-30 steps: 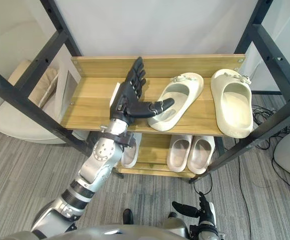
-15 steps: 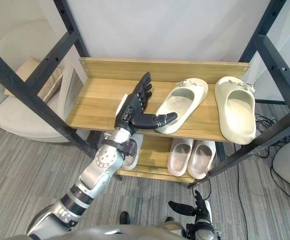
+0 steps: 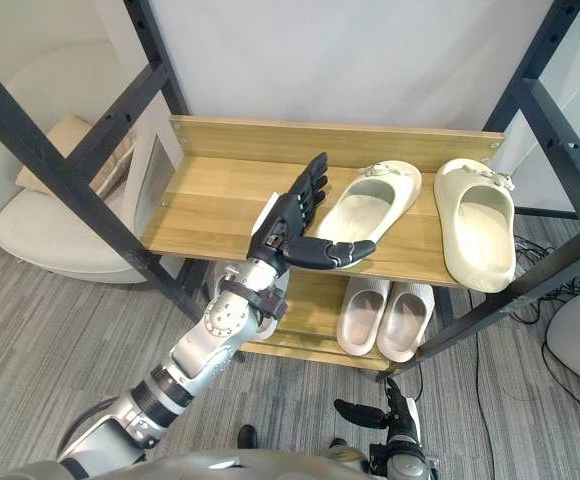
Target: Organize the slippers on the shoe rack
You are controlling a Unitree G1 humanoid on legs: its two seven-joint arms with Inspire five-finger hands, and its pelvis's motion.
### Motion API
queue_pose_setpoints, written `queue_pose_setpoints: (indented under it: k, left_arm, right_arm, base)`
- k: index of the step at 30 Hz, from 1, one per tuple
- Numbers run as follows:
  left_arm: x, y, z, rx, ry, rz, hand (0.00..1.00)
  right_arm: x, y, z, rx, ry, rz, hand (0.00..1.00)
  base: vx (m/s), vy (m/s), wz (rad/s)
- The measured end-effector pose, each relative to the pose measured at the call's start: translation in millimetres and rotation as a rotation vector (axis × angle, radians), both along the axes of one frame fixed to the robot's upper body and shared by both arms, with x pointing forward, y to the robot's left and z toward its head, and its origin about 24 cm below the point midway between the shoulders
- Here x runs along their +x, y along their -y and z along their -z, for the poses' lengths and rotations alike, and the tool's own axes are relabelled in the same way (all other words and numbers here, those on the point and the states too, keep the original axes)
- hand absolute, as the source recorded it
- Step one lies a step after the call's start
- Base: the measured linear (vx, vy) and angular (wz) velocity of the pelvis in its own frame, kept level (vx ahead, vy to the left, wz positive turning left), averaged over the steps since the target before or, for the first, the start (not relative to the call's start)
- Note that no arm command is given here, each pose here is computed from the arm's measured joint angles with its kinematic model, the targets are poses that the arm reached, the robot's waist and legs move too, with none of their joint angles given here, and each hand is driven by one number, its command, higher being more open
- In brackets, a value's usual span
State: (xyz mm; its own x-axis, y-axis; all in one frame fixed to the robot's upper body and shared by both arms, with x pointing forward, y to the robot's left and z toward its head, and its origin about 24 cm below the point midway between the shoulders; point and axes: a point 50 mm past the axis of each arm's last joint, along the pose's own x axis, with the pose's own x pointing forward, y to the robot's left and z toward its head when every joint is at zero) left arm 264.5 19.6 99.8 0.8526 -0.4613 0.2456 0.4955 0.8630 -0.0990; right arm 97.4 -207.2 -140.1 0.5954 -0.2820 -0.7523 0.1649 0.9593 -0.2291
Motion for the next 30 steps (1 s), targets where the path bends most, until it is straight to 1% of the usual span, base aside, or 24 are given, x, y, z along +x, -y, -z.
queue_pose_setpoints:
  k: [5, 7, 16, 30]
  left_arm:
    - [2, 9, 0, 0.010, 0.000, 0.029, 1.00]
    - [2, 16, 1, 0.018, -0.005, 0.048, 1.00]
    - [2, 29, 0, 0.023, -0.002, 0.080, 1.00]
    - [0, 40, -4, -0.031, -0.003, 0.075, 1.00]
  right_arm:
    - [1, -1, 0, 0.001, 0.002, 0.004, 1.00]
    - [1, -2, 0, -0.003, 0.002, 0.009, 1.00]
    - [5, -4, 0, 0.004, 0.012, 0.013, 1.00]
    - [7, -3, -2, -0.006, 0.025, 0.021, 1.00]
  base:
    - [0.00, 0.000, 0.00]
    - [0.00, 0.000, 0.00]
    - [0.00, 0.003, 0.00]
    - [0.00, 0.000, 0.00]
